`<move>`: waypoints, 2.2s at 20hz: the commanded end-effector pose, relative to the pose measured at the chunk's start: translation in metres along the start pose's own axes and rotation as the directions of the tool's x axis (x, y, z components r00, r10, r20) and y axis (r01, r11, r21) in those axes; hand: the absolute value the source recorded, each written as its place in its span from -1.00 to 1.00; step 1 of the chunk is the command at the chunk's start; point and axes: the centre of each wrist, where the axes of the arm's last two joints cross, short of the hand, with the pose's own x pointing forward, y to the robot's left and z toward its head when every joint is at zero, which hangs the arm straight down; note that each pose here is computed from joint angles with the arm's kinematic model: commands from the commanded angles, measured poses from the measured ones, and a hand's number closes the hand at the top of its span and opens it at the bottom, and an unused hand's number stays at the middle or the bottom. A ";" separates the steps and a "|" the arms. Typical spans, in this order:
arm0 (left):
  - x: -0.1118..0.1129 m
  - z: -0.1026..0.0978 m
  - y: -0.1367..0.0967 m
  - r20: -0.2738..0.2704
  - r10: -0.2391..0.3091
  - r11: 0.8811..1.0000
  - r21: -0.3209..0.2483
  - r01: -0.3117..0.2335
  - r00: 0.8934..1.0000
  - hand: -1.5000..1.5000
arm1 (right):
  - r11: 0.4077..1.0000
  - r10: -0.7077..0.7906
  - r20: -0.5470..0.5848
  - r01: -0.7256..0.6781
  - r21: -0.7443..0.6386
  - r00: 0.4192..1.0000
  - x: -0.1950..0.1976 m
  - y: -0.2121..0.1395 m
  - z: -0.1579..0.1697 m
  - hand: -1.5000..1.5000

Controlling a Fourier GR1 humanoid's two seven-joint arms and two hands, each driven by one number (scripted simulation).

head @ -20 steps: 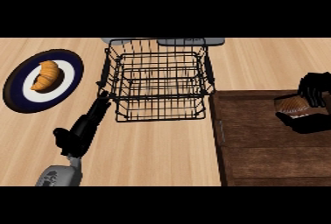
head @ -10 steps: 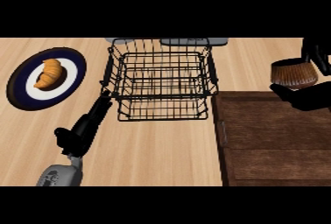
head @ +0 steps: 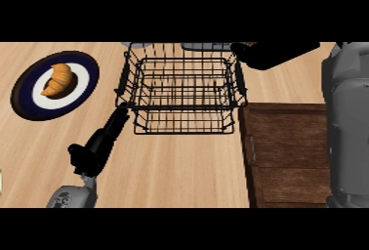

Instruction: Pick the cupcake from the tray and place it in the tiered basket

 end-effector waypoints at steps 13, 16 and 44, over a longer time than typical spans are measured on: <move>0.012 -0.010 -0.002 0.004 0.009 1.000 0.006 -0.009 1.000 0.00 | 0.991 0.013 0.006 -0.014 0.137 1.000 0.055 0.106 -0.078 1.00; 0.009 -0.009 -0.012 0.006 -0.010 1.000 -0.023 0.010 1.000 0.00 | 0.990 -0.009 0.001 0.009 0.143 1.000 0.056 0.128 -0.079 1.00; 0.001 -0.005 0.019 0.000 0.014 0.999 0.036 -0.014 1.000 0.00 | 0.863 -0.470 -0.203 0.399 -0.309 0.859 0.027 0.069 -0.097 -1.00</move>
